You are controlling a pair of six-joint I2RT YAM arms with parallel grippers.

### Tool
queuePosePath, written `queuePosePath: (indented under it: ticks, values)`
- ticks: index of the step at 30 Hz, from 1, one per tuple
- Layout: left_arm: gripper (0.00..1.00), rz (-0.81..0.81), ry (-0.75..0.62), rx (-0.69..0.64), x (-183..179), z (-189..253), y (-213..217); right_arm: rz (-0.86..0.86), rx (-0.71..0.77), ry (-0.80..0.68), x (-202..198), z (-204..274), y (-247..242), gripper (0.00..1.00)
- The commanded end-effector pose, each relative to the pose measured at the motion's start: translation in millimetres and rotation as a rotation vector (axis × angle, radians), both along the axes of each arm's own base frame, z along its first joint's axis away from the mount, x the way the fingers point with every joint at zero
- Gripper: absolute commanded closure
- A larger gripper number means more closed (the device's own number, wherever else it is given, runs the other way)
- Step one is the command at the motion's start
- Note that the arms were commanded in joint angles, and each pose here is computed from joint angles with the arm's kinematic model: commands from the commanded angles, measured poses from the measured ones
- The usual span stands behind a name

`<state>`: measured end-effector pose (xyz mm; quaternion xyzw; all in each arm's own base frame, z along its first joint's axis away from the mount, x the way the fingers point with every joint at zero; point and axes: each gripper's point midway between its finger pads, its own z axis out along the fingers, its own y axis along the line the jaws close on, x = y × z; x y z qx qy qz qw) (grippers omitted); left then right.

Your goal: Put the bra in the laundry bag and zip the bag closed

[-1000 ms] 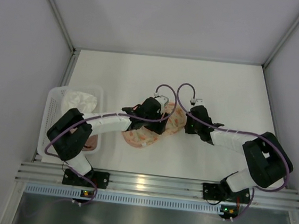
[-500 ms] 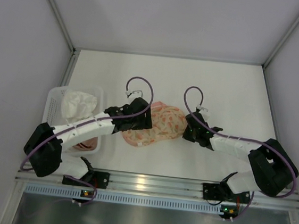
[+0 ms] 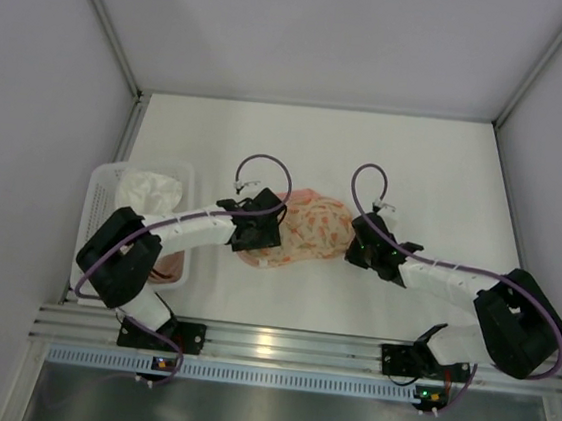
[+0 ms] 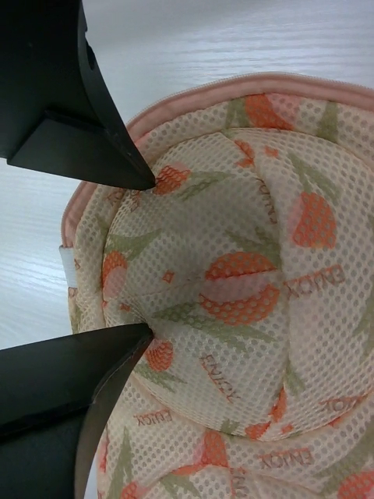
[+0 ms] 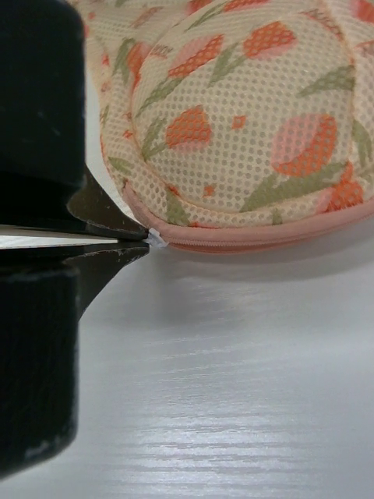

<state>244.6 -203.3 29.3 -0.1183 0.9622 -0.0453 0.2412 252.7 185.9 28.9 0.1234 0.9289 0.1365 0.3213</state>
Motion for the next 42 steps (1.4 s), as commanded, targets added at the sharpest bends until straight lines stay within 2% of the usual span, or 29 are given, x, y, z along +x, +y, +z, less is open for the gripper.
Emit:
queuePosePath:
  ticks: [1, 4, 9, 12, 14, 17, 19, 24, 29, 36, 42]
  values:
    - [0.25, -0.019, -0.065, -0.021, 38.7, -3.8, -5.7, 0.051, 0.026, -0.039, 2.6, 3.6, 10.4, 1.00]
    - [0.27, -0.044, -0.079, -0.002, 68.1, -3.8, 2.4, 0.141, 0.024, -0.031, 3.1, -3.0, 22.9, 1.00]
    - [0.29, -0.101, -0.147, 0.009, 140.0, 5.2, 13.5, 0.226, 0.033, -0.059, 15.6, 3.7, 53.4, 1.00]
    - [0.31, -0.197, -0.196, 0.006, 163.0, 34.5, 1.9, 0.215, 0.014, -0.073, 27.1, 7.2, 63.3, 1.00]
    - [0.30, -0.212, -0.263, 0.004, 164.1, 68.6, -2.0, 0.177, -0.011, -0.068, 34.2, 10.5, 60.8, 1.00]
    - [0.27, -0.216, -0.329, -0.001, 146.4, 103.2, -10.5, 0.128, 0.008, -0.103, 43.6, 22.8, 61.9, 1.00]
    - [0.27, -0.219, -0.333, -0.058, 132.5, 110.6, -25.3, 0.137, 0.031, -0.116, 44.8, 27.1, 66.3, 1.00]
    - [0.28, -0.346, -0.351, -0.200, 107.4, 104.2, -79.5, 0.201, 0.042, -0.132, 47.6, 29.1, 76.7, 1.00]
    - [0.28, -0.368, -0.333, -0.332, 106.2, 85.7, -108.5, 0.221, 0.053, -0.128, 43.8, 25.3, 77.7, 1.00]
    - [0.28, -0.261, -0.310, -0.408, 104.5, 51.4, -121.0, 0.201, 0.056, -0.123, 42.7, 23.0, 71.6, 1.00]
    - [0.28, -0.270, -0.336, -0.461, 105.6, 53.7, -129.2, 0.223, 0.055, -0.103, 39.6, 16.2, 74.3, 1.00]
